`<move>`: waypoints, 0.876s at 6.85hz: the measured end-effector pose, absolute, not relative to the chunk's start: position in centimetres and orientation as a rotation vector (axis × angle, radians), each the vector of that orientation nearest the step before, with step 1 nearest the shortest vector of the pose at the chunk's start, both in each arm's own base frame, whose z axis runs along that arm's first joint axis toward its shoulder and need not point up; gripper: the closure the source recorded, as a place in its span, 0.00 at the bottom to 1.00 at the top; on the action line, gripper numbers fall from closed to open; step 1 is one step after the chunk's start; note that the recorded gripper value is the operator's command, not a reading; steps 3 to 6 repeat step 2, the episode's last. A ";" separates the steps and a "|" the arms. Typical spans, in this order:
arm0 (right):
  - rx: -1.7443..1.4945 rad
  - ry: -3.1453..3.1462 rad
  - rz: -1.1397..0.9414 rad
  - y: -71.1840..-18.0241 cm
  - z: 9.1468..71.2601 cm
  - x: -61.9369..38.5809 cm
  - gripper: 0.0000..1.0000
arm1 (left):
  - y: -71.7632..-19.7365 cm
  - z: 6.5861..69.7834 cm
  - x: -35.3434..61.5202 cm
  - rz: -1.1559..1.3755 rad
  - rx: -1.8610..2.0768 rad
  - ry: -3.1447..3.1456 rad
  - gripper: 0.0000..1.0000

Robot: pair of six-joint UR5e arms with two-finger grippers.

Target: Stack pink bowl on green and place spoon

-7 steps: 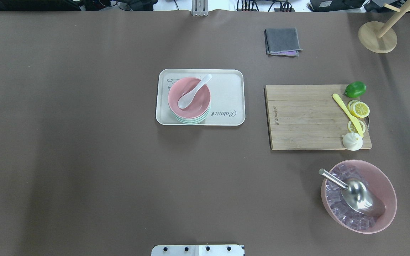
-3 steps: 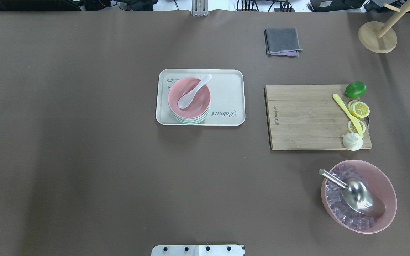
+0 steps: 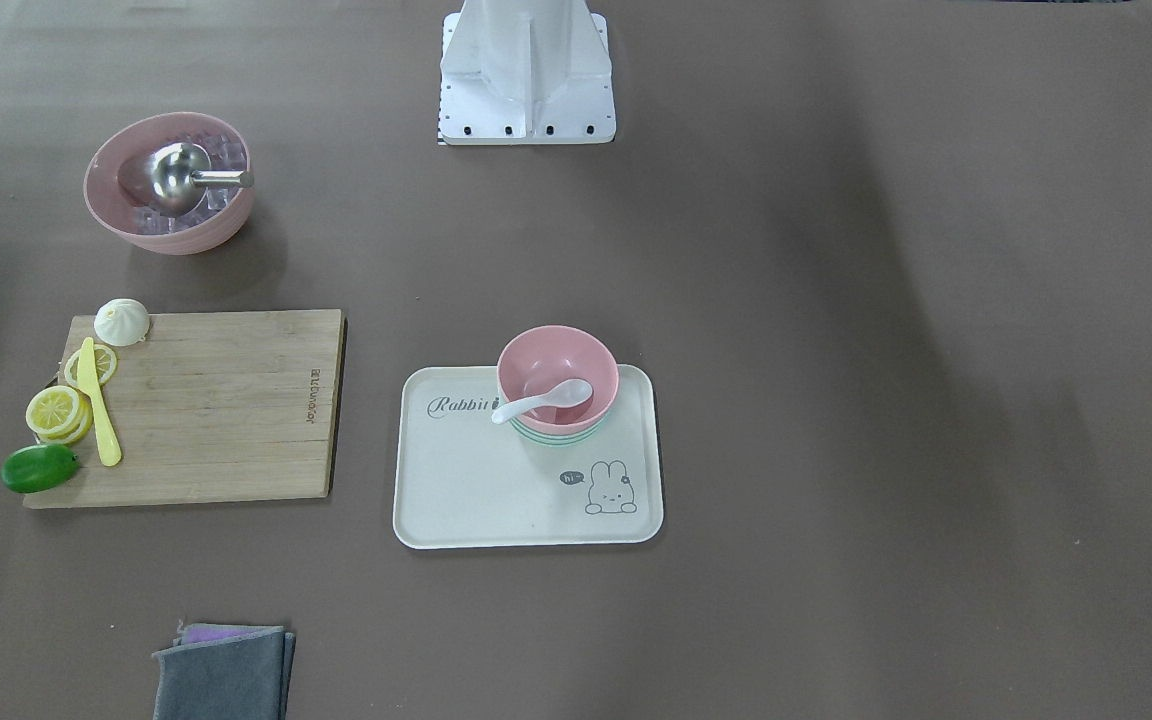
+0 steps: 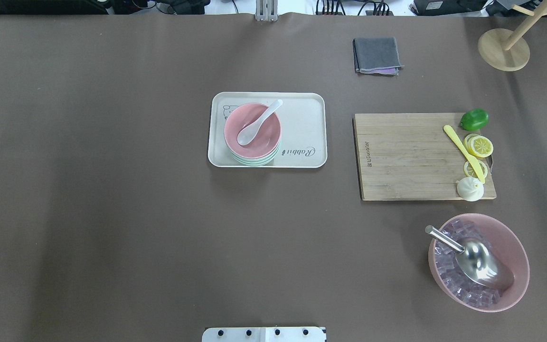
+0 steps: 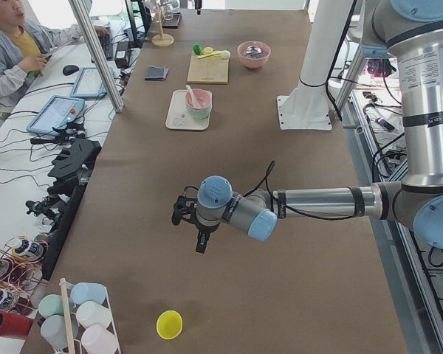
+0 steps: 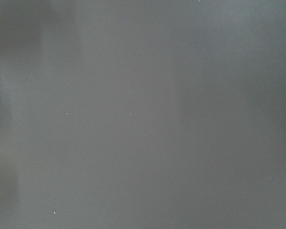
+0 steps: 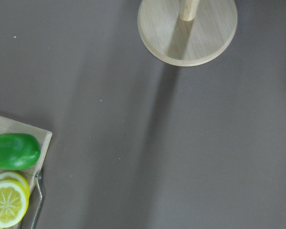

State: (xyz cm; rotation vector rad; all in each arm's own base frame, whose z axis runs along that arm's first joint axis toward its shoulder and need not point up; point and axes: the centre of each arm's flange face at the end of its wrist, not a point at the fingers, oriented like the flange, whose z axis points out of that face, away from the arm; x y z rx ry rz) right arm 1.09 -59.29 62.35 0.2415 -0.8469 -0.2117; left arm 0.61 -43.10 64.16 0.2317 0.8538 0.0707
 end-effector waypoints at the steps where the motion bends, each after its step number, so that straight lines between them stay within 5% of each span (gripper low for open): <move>1: 0.244 -0.847 -0.212 -59.0 62.5 1.2 0.00 | -43.3 63.9 0.7 0.073 0.235 0.855 0.02; 6: 0.244 -0.847 -0.211 -58.8 62.6 1.2 0.00 | -43.4 63.8 0.7 0.074 0.236 0.856 0.02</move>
